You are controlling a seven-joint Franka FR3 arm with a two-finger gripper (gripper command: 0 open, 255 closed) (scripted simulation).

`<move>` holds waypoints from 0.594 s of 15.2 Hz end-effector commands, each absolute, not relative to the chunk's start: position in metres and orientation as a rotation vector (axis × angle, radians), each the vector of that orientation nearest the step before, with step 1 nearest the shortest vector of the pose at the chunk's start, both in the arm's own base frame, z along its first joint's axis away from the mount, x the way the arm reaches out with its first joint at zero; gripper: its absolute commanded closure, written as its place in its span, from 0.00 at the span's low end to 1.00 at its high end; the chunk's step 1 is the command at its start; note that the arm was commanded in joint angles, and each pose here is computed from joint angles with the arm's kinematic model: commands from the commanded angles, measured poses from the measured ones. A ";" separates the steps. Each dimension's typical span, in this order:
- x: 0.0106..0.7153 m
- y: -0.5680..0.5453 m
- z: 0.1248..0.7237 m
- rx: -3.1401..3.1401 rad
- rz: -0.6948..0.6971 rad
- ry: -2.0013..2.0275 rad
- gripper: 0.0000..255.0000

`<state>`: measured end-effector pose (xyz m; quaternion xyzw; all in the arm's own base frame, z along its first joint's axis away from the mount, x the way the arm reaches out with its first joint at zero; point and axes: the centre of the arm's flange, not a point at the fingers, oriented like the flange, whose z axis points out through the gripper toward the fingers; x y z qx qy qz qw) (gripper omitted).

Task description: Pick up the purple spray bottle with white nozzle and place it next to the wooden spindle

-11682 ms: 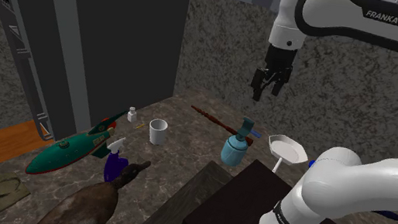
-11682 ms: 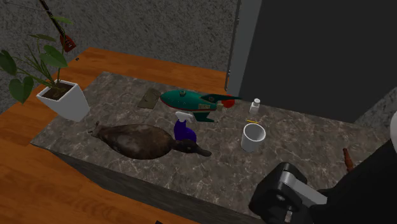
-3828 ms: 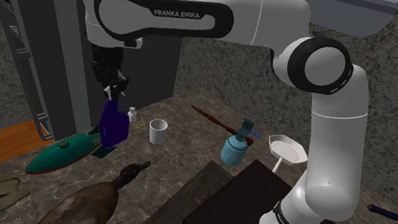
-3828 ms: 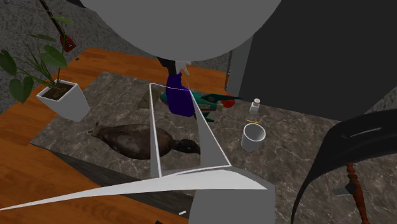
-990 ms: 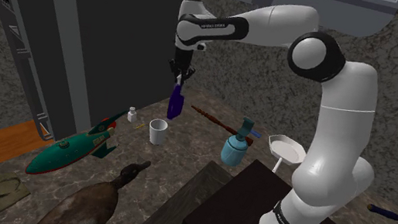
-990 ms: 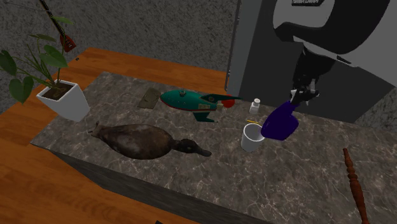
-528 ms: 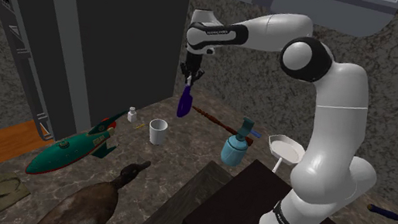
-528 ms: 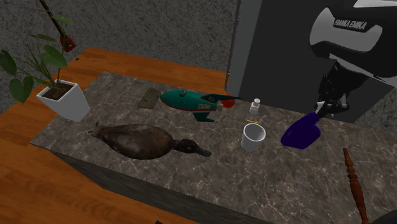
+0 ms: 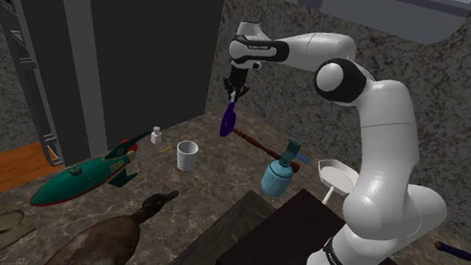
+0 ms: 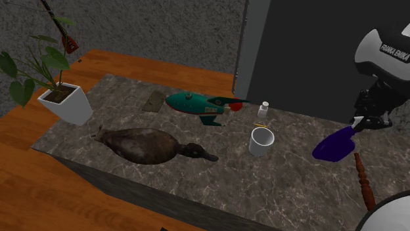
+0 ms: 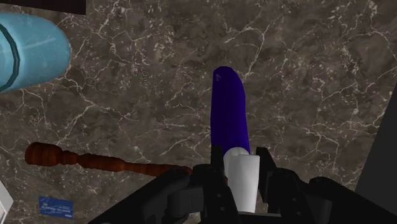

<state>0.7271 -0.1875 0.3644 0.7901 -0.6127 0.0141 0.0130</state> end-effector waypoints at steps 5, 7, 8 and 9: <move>0.728 -0.193 0.333 2.463 0.045 -1.908 1.00; 0.728 -0.193 0.322 2.463 0.045 -1.908 1.00; 0.728 -0.193 0.317 2.463 0.045 -1.908 1.00; 0.728 -0.193 0.312 2.463 0.045 -1.908 1.00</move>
